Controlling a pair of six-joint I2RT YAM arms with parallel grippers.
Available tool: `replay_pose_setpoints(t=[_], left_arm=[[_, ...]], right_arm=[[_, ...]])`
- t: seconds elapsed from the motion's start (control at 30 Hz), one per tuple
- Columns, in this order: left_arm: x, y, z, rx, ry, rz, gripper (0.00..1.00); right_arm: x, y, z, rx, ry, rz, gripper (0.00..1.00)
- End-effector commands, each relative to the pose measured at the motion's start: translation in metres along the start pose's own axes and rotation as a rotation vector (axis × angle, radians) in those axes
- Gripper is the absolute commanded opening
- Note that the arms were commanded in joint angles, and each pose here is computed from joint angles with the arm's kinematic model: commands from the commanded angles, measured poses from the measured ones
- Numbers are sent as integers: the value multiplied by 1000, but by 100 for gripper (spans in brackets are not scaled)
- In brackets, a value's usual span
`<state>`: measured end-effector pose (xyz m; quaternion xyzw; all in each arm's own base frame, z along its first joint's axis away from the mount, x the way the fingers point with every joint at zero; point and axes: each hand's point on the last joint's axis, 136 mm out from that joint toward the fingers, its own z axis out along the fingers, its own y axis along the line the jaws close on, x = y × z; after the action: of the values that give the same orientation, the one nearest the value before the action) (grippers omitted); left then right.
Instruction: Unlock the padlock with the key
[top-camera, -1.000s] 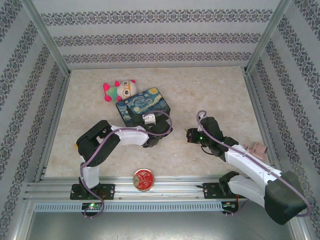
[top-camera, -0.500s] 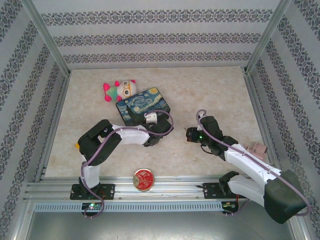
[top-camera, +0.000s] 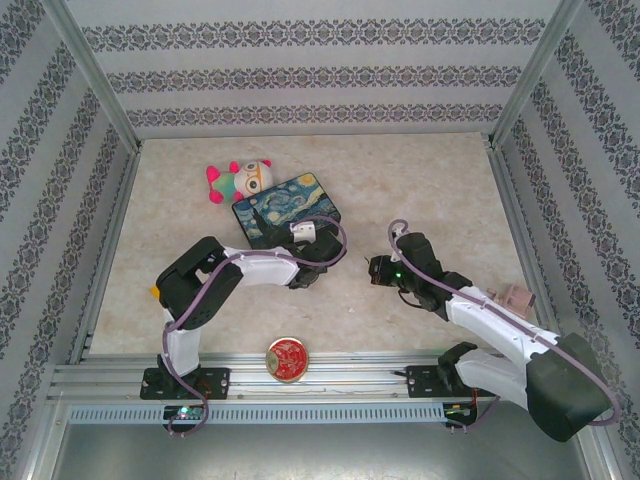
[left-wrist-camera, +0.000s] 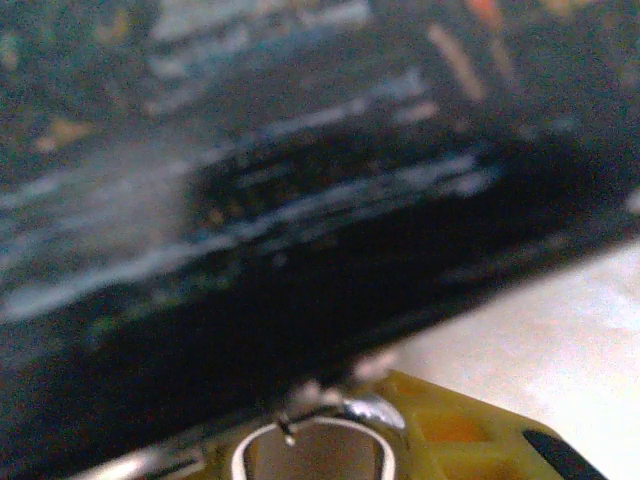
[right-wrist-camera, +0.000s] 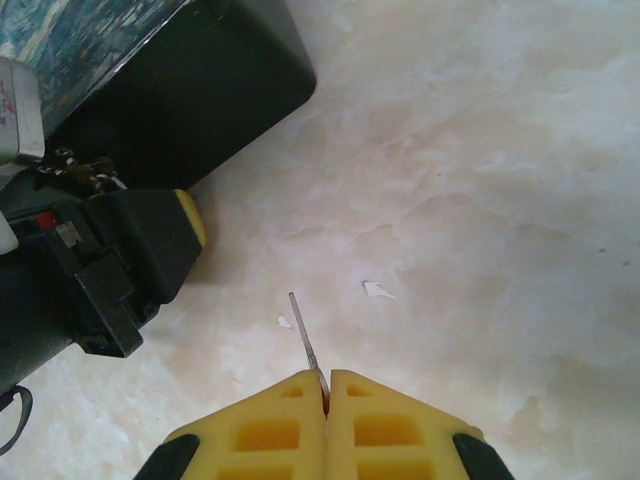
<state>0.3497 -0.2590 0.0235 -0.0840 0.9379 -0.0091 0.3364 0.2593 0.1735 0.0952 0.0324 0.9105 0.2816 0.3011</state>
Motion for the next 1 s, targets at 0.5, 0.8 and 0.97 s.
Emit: replay_pose_setpoints(t=[0.5, 0.8, 0.97], left_arm=[[-21, -58, -36, 428, 89, -240, 16], [-8, -57, -24, 448, 152, -326, 14], [-6, -54, -22, 441, 159, -334, 14]], right_arm=[[35, 29, 32, -160, -73, -55, 0], [41, 44, 54, -193, -85, -13, 0], [43, 43, 57, -181, -96, -6, 0]])
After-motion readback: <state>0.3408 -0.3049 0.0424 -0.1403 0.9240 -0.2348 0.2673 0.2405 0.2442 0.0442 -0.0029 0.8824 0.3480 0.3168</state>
